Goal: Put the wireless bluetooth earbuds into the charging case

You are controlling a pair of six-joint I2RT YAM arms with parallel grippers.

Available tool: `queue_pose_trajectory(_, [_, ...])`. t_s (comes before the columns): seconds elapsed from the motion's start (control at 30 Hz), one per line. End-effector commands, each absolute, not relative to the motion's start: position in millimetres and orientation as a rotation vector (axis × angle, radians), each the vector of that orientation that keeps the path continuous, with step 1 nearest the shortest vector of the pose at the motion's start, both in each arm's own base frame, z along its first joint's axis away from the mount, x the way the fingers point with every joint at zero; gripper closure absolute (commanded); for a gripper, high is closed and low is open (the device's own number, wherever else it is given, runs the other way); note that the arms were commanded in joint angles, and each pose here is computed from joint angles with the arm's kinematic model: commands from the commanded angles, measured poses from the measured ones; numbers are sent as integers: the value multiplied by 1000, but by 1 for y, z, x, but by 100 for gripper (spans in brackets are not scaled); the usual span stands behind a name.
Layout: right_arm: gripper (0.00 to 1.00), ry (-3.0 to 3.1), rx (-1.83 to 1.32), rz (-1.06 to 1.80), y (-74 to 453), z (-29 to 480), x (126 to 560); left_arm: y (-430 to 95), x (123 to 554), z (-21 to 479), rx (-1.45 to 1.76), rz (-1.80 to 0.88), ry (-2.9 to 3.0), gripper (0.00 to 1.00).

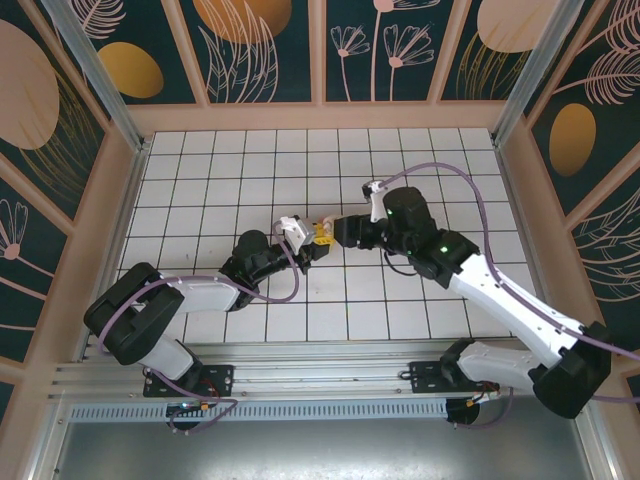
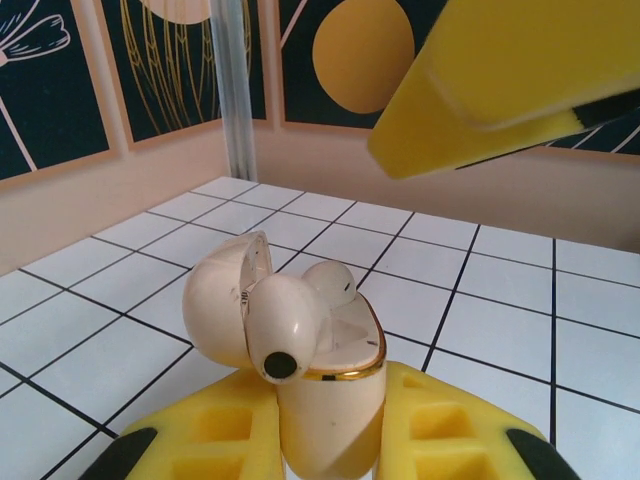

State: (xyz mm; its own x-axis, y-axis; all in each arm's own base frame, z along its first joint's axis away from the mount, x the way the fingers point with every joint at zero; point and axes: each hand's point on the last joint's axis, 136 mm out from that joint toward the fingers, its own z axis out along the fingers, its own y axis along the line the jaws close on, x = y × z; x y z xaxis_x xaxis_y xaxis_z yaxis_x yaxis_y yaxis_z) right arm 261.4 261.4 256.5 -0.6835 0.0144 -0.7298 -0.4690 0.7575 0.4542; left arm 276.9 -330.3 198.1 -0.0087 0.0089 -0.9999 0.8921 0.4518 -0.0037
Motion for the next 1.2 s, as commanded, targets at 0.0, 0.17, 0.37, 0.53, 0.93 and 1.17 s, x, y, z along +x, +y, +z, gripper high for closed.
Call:
queue_pose_trajectory(0.0, [31,2201,-293,798,265,267,267,-330,276,203,866,-834,1384,90])
queue_pose_trajectory(0.17, [30,2216,-307,754,271,263,269,-330,275,204,872,-836,1377,90])
queue_pose_trajectory(0.37, [28,2227,-337,732,279,257,269,-330,275,204,869,-839,1377,90])
queue_pose_trajectory(0.53, [27,2236,-347,714,281,251,272,-329,275,206,870,-837,1371,90])
queue_pose_trajectory(0.93, [26,2265,-342,589,276,237,285,-327,271,215,877,-828,1343,90])
queue_pose_trajectory(1.17, [30,2273,-331,539,267,235,286,-325,270,219,870,-829,1333,90])
